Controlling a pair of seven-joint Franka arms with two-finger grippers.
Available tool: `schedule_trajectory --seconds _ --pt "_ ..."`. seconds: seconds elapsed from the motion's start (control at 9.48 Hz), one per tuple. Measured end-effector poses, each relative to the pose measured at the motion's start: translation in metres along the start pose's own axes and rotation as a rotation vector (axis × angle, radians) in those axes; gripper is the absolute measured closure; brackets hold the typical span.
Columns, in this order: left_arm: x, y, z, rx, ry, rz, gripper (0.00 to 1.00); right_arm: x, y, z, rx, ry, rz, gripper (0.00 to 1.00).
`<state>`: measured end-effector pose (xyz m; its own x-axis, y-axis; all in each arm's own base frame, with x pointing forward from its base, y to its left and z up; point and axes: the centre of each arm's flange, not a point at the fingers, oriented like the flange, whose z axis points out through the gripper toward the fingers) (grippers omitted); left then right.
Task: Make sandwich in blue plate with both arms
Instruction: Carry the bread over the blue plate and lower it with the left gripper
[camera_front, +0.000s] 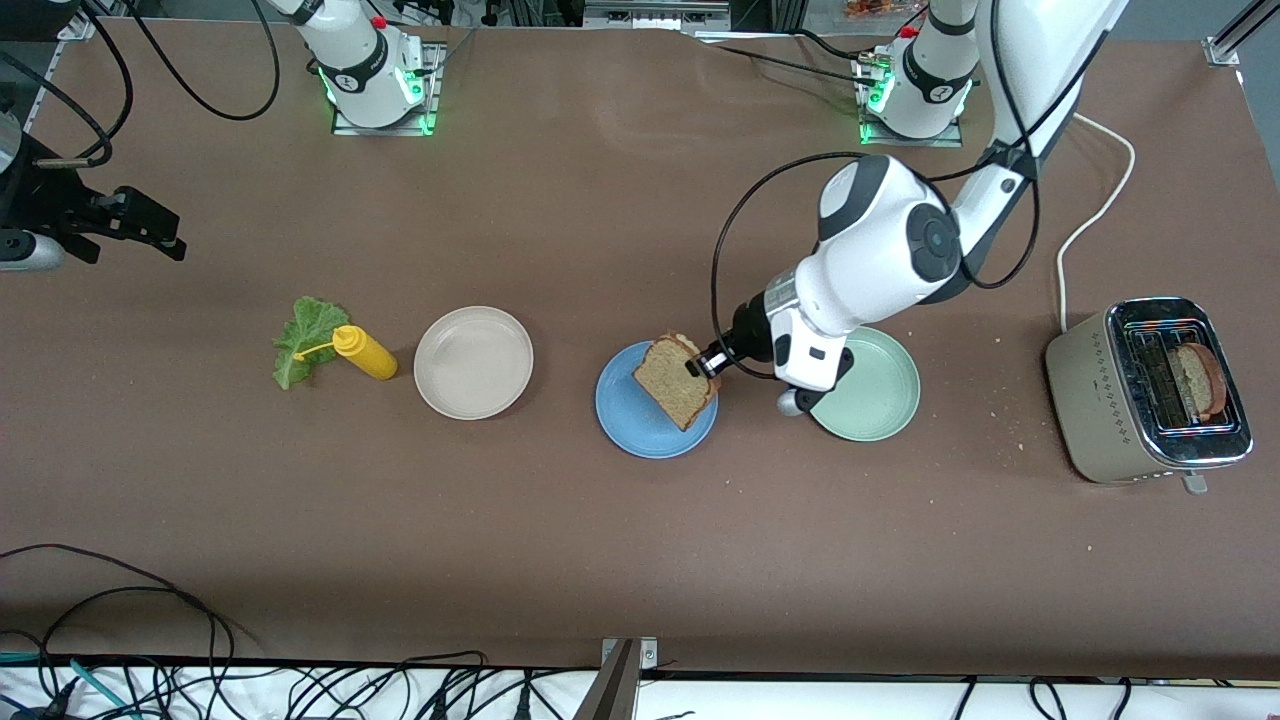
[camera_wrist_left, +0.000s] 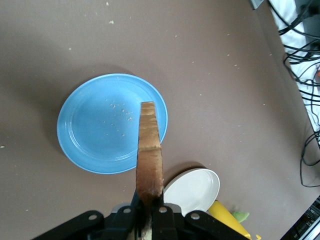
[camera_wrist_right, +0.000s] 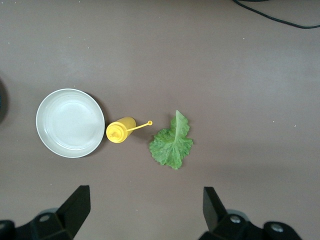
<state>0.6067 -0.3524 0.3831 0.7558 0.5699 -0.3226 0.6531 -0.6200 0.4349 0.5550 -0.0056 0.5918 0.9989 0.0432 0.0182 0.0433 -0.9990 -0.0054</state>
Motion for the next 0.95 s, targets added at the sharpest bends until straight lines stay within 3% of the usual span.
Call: schedule_trajectory --seconds 0.42,0.95 --pt "-0.001 -0.010 0.081 -0.006 0.125 -0.038 0.91 0.000 0.000 0.000 0.000 -0.001 0.000 0.00" --pt "-0.015 -0.005 0.109 -0.005 0.131 -0.062 0.91 0.000 0.000 0.000 0.000 -0.001 0.000 0.00"
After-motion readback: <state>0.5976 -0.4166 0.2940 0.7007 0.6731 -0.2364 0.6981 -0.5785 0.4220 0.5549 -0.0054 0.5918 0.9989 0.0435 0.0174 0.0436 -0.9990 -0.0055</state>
